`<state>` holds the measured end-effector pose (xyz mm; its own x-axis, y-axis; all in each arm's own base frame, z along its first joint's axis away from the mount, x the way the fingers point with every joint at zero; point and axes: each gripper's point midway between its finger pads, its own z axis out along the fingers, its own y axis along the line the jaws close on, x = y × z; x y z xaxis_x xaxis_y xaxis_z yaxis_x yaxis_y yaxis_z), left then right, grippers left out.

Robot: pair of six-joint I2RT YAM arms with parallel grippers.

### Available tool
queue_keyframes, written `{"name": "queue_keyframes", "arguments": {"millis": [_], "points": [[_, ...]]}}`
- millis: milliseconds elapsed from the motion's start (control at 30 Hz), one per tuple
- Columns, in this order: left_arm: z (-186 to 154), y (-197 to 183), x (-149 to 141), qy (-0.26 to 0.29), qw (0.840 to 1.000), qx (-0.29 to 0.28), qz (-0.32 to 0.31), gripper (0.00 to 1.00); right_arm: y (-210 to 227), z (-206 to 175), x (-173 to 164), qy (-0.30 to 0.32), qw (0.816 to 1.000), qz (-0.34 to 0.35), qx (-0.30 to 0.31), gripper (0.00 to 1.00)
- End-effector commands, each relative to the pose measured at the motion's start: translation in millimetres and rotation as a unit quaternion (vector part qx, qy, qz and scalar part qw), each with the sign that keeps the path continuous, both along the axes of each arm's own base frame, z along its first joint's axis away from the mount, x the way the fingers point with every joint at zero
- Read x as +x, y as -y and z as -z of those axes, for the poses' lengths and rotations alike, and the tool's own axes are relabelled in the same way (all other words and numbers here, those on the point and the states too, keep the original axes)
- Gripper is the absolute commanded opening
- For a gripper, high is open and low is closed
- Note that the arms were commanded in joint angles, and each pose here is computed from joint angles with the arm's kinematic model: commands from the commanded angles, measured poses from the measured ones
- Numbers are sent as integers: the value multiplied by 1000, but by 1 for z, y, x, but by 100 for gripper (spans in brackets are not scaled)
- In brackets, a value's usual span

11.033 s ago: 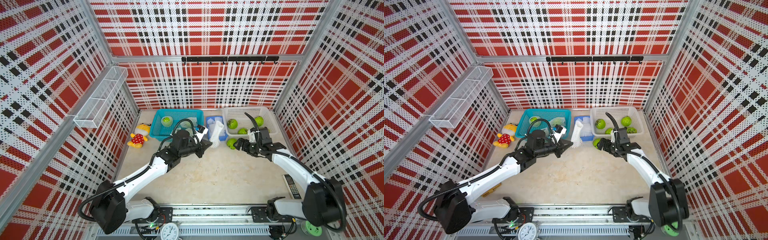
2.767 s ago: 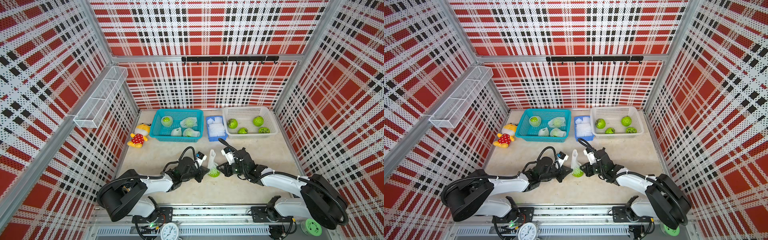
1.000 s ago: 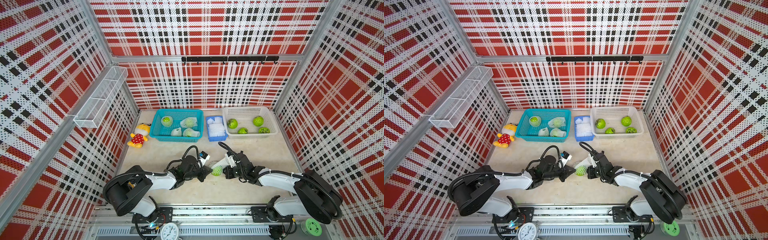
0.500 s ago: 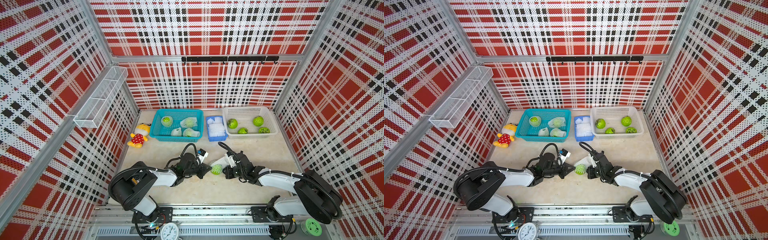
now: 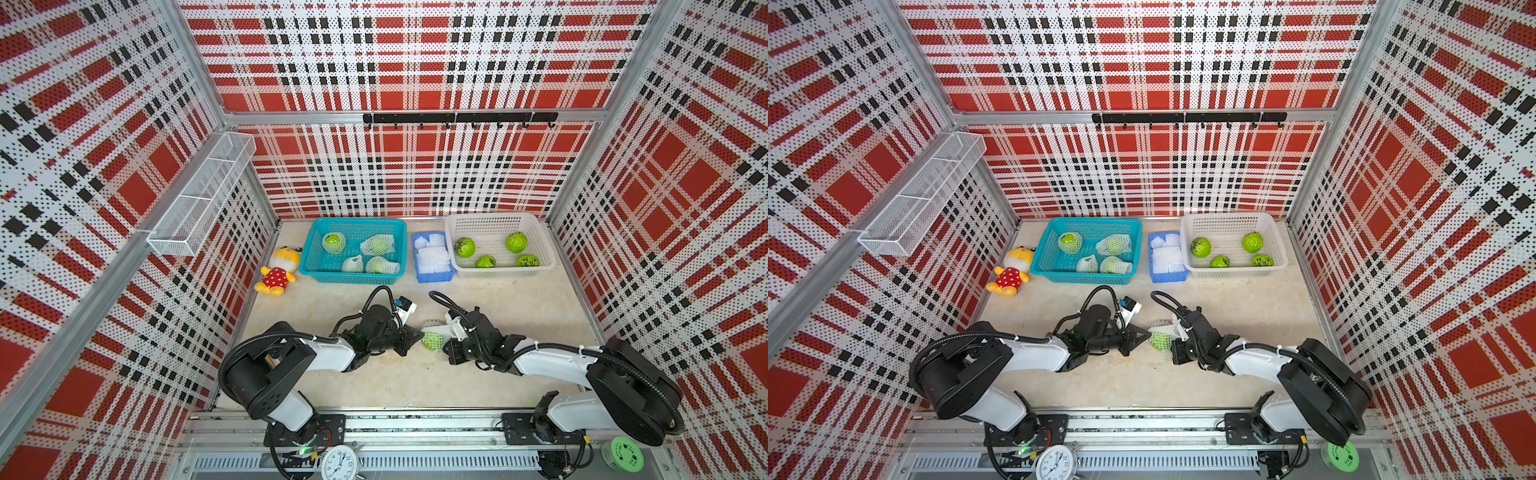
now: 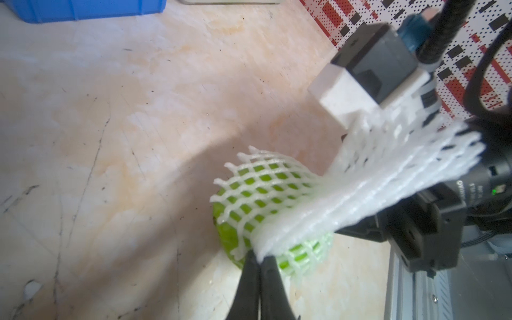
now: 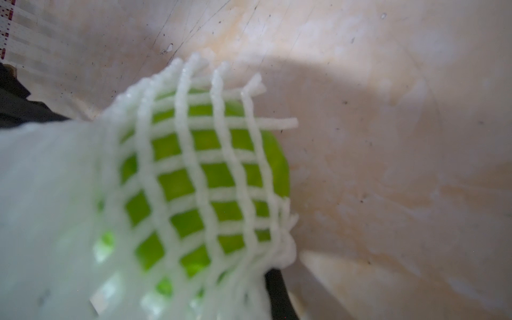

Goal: Sleeve custard apples in foam nets
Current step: Put on the foam net on the custard apple.

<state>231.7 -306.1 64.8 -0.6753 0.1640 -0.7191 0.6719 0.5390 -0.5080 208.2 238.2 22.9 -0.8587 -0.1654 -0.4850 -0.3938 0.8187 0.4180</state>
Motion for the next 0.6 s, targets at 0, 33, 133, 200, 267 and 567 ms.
{"name": "queue_keyframes", "arguments": {"millis": [0, 33, 133, 200, 267, 567], "points": [[47, -17, -18, -75, 995, 65, -6, 0, -6, -3, 2, 16, 1000, -12, 5, 0], [49, -17, -17, -80, 994, 68, -6, 0, -7, -2, 3, 14, 1000, -13, 0, 0], [56, -14, -16, -91, 993, 73, -3, 0, -10, 0, 6, 9, 1000, -16, -6, 0], [58, -14, -15, -95, 993, 73, -1, 0, -11, 2, 8, 6, 1000, -14, -10, 0], [59, -15, -15, -96, 993, 75, -1, 0, -12, 3, 10, 6, 1000, -14, -12, 0], [82, -22, -33, -115, 988, 105, 14, 0, -8, -5, 21, 14, 1000, 9, -8, 0]]}}
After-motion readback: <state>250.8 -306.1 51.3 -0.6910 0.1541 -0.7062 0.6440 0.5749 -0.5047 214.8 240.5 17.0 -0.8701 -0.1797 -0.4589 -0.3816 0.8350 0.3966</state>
